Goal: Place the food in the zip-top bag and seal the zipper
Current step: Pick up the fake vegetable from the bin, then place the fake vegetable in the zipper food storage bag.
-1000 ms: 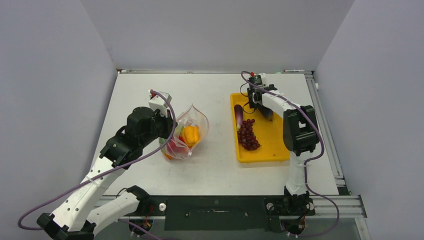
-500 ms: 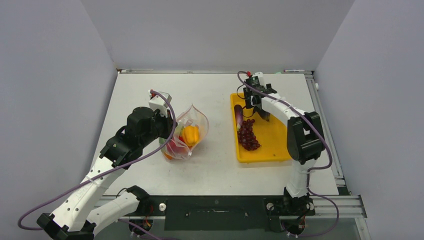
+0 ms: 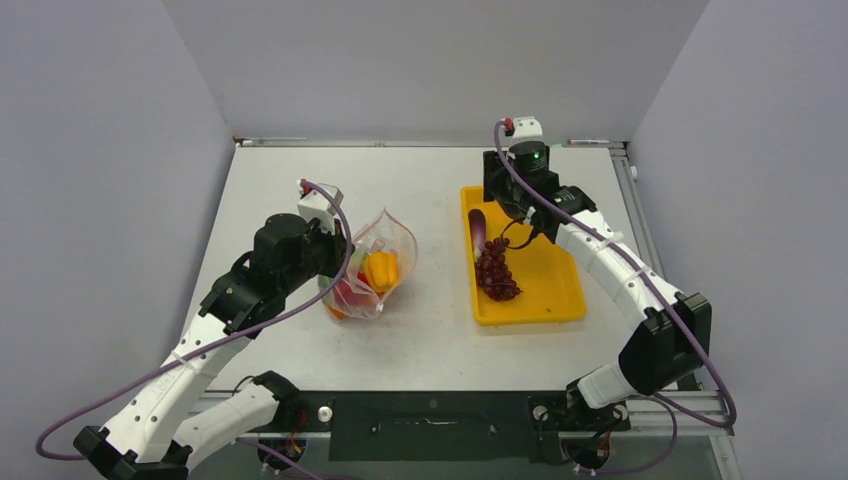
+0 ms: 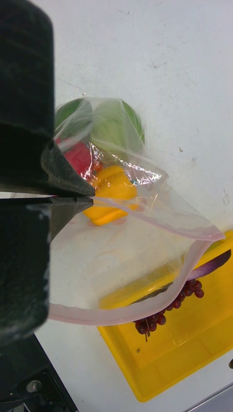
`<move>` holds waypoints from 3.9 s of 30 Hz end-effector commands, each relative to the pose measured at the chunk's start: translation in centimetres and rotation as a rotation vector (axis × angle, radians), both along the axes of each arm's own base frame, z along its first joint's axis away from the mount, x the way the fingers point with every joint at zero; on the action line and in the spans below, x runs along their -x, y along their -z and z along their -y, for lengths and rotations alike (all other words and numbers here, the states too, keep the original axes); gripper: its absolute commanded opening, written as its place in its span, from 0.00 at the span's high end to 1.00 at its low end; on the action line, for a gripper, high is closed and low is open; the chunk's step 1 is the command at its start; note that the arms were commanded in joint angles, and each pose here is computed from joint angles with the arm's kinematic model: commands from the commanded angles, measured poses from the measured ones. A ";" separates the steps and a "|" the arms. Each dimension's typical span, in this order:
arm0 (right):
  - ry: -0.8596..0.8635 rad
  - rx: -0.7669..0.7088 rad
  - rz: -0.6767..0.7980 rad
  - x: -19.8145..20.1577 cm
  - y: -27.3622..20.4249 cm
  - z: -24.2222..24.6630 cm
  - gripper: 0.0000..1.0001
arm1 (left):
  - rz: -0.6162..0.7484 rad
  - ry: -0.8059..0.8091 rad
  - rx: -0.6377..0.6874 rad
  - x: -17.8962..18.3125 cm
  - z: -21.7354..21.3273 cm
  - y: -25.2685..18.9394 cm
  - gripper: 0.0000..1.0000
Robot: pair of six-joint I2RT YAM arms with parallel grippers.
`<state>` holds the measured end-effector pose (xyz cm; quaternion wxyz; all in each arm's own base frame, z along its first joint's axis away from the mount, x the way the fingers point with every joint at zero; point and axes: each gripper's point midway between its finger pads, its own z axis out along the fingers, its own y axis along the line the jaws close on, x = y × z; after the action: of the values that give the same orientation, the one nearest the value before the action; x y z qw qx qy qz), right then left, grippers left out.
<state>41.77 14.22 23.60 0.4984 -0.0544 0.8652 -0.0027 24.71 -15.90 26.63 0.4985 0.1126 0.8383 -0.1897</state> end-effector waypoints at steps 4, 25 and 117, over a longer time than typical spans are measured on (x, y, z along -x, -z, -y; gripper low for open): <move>-0.283 -0.274 0.092 3.8 -5.9 -5.7 0.60 | 0.028 -0.006 0.010 -0.5 0.0 -0.7 1.00; -0.820 -0.907 0.303 16.0 -18.5 -15.4 0.61 | 0.027 -0.011 0.010 -0.5 -0.1 -0.6 1.00; -0.638 -0.386 -0.080 15.7 0.1 -29.4 0.12 | 0.091 0.144 0.103 1.4 2.0 -2.8 1.00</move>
<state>25.65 42.19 19.41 0.4044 -0.2387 0.8365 0.2823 23.85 -16.52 27.75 0.5133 0.1397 0.8172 -0.2218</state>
